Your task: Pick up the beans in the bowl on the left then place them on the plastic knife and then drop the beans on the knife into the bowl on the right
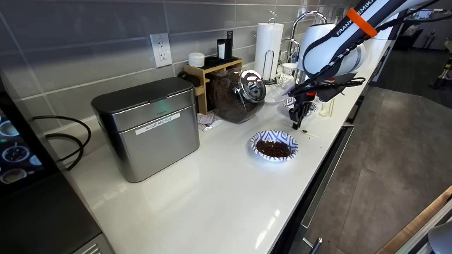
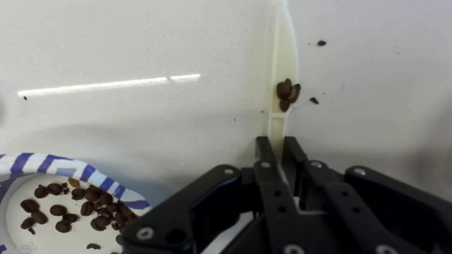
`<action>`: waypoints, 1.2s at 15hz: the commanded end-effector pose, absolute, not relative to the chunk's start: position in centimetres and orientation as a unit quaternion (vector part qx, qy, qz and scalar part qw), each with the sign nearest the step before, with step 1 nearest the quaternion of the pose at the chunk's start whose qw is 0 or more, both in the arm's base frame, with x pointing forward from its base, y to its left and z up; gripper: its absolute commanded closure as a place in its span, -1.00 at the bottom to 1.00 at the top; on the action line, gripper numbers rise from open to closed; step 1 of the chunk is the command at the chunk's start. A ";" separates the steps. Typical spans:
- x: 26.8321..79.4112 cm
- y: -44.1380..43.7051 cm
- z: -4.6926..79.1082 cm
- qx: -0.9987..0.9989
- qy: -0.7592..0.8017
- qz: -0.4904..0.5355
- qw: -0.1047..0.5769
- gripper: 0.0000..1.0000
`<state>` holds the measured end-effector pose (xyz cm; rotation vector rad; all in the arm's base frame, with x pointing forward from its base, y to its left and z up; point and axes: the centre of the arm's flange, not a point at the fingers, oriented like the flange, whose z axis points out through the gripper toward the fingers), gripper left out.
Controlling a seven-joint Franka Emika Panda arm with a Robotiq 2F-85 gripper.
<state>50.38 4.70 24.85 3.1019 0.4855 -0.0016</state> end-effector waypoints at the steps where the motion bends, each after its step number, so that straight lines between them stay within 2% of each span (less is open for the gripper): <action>1: 50.8 4.9 25.2 0.987 0.158 -0.020 0.003 0.93; 18: 51.8 3.7 28.8 0.988 0.153 -0.022 0.010 0.93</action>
